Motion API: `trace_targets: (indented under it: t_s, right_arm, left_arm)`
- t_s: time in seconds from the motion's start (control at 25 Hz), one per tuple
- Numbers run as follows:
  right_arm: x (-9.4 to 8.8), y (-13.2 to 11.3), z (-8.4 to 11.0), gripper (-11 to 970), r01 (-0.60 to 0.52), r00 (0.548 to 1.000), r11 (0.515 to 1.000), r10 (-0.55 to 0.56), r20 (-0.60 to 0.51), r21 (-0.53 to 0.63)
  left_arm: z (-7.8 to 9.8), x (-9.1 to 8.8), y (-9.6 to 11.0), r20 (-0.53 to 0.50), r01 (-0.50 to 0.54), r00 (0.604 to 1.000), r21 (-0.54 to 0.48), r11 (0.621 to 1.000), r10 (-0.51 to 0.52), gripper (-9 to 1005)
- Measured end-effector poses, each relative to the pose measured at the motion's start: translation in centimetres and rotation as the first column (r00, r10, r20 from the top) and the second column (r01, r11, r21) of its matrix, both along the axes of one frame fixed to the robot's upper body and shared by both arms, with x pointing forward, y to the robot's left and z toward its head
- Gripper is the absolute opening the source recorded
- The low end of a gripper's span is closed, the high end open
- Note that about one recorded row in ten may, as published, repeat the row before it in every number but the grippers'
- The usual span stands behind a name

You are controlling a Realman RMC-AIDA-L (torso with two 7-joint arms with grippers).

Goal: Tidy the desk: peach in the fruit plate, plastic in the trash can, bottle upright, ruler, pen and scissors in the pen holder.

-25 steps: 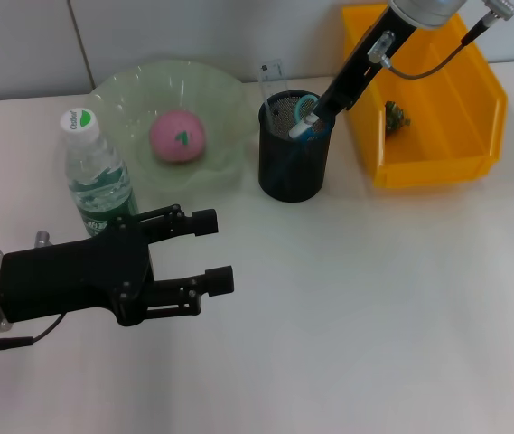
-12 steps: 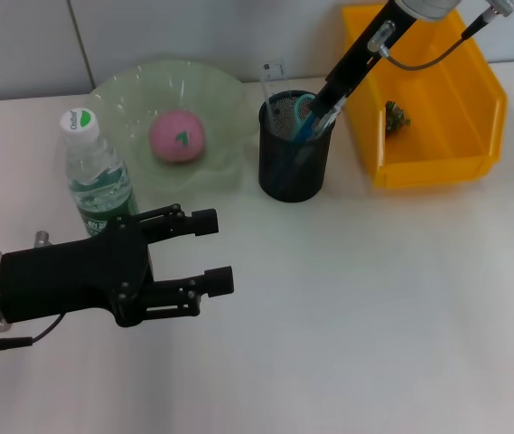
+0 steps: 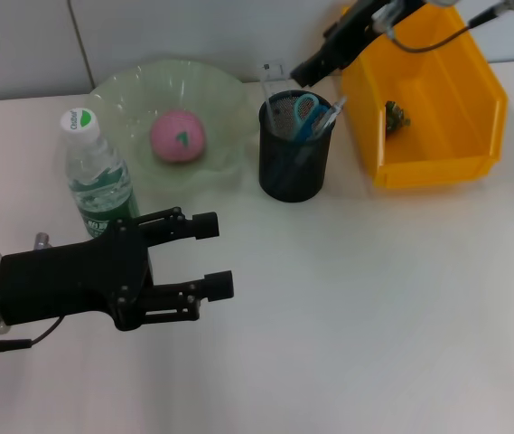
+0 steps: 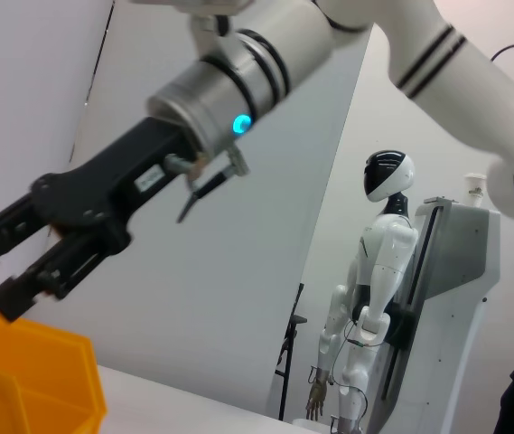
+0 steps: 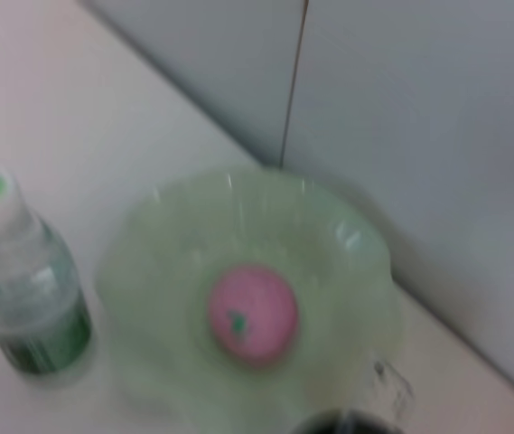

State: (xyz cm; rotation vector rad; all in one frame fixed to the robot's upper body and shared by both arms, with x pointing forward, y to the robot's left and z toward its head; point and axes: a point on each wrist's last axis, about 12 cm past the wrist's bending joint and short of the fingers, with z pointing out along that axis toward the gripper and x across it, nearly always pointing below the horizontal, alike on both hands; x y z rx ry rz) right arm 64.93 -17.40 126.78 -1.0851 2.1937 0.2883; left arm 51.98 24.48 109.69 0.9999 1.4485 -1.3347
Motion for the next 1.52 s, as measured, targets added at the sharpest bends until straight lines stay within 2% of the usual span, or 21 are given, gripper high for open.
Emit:
trace_targets:
  t_s: [0.04, 0.16, 0.2, 0.24, 0.28, 0.36, 0.4, 0.44, 0.48, 0.56, 0.6, 0.64, 0.72, 0.88, 1.0, 1.2, 1.52]
  right_arm:
    - [0.0, 0.0, 0.0, 743, 0.000, 1.000, 1.000, 0.000, 0.000, 0.000]
    - [-2.3, -2.4, 0.0, 742, -0.041, 0.998, 0.979, 0.032, 0.051, 0.200]
    - [-4.1, -4.1, -0.6, 742, -0.101, 0.993, 0.936, 0.076, 0.088, 0.337]
    - [-4.1, -4.1, -0.6, 742, -0.101, 0.993, 0.936, 0.076, 0.088, 0.337]
    - [-5.1, -5.1, -1.3, 742, -0.135, 0.989, 0.903, 0.098, 0.110, 0.408]
    - [-6.7, -6.7, -3.0, 742, -0.184, 0.981, 0.837, 0.123, 0.150, 0.516]
    - [-8.1, -8.0, -5.4, 742, -0.217, 0.975, 0.770, 0.142, 0.170, 0.600]
    - [-8.1, -8.0, -5.4, 742, -0.217, 0.975, 0.770, 0.142, 0.170, 0.600]
    - [-8.9, -8.6, -6.8, 742, -0.233, 0.972, 0.739, 0.150, 0.183, 0.632]
    - [-10.2, -9.4, -9.9, 742, -0.246, 0.969, 0.679, 0.168, 0.180, 0.691]
    - [-11.3, -9.8, -12.7, 742, -0.247, 0.969, 0.637, 0.183, 0.168, 0.730]
    - [-11.3, -9.8, -12.7, 742, -0.247, 0.969, 0.637, 0.183, 0.168, 0.730]
    - [-12.2, -9.9, -15.1, 742, -0.255, 0.966, 0.611, 0.197, 0.169, 0.749]
    - [-13.6, -10.0, -18.2, 742, -0.267, 0.962, 0.613, 0.214, 0.169, 0.743]
    - [-14.2, -10.0, -19.2, 742, -0.269, 0.960, 0.641, 0.236, 0.149, 0.718]
    - [-14.7, -10.9, -20.3, 742, -0.245, 0.966, 0.695, 0.231, 0.112, 0.676]
    - [-14.9, -10.8, -20.7, 742, -0.253, 0.965, 0.709, 0.234, 0.120, 0.658]
  left_arm:
    - [0.0, 0.0, 0.0, 0.000, 0.000, 1.000, 0.000, 1.000, 0.000, 800]
    - [-0.1, 0.0, 0.1, 0.001, -0.004, 1.000, 0.006, 1.000, 0.004, 800]
    - [-0.1, 0.0, 0.2, 0.004, -0.007, 1.000, 0.011, 1.000, 0.007, 800]
    - [-0.1, 0.0, 0.2, 0.004, -0.007, 1.000, 0.011, 1.000, 0.007, 800]
    - [-0.1, 0.1, 0.3, 0.011, -0.011, 1.000, 0.022, 1.000, 0.011, 800]
    - [-0.1, 0.2, 0.4, 0.017, -0.014, 1.000, 0.030, 0.999, 0.013, 800]
    - [-0.1, 0.2, 0.5, 0.029, -0.017, 0.999, 0.041, 0.999, 0.015, 800]
    - [-0.1, 0.2, 0.5, 0.029, -0.017, 0.999, 0.041, 0.999, 0.015, 800]
    - [-0.1, 0.2, 0.5, 0.029, -0.017, 0.999, 0.041, 0.999, 0.015, 800]
    - [-0.3, 0.6, 0.7, 0.070, -0.030, 0.997, 0.086, 0.996, 0.024, 800]
    - [-0.3, 0.6, 0.7, 0.070, -0.030, 0.997, 0.086, 0.996, 0.024, 800]
    - [-0.3, 0.6, 0.7, 0.070, -0.030, 0.997, 0.086, 0.996, 0.024, 800]
    - [-0.4, 0.9, 0.7, 0.088, -0.038, 0.996, 0.118, 0.992, 0.028, 800]
    - [-0.6, 1.1, 0.5, 0.093, -0.028, 0.996, 0.147, 0.989, 0.015, 800]
    - [-0.6, 1.3, 0.6, 0.089, -0.016, 0.996, 0.180, 0.984, 0.000, 800]
    - [-0.8, 1.3, 0.9, 0.083, -0.031, 0.996, 0.188, 0.982, 0.015, 800]
    - [-1.5, 0.7, 0.7, 0.060, -0.018, 0.998, 0.197, 0.980, 0.006, 800]
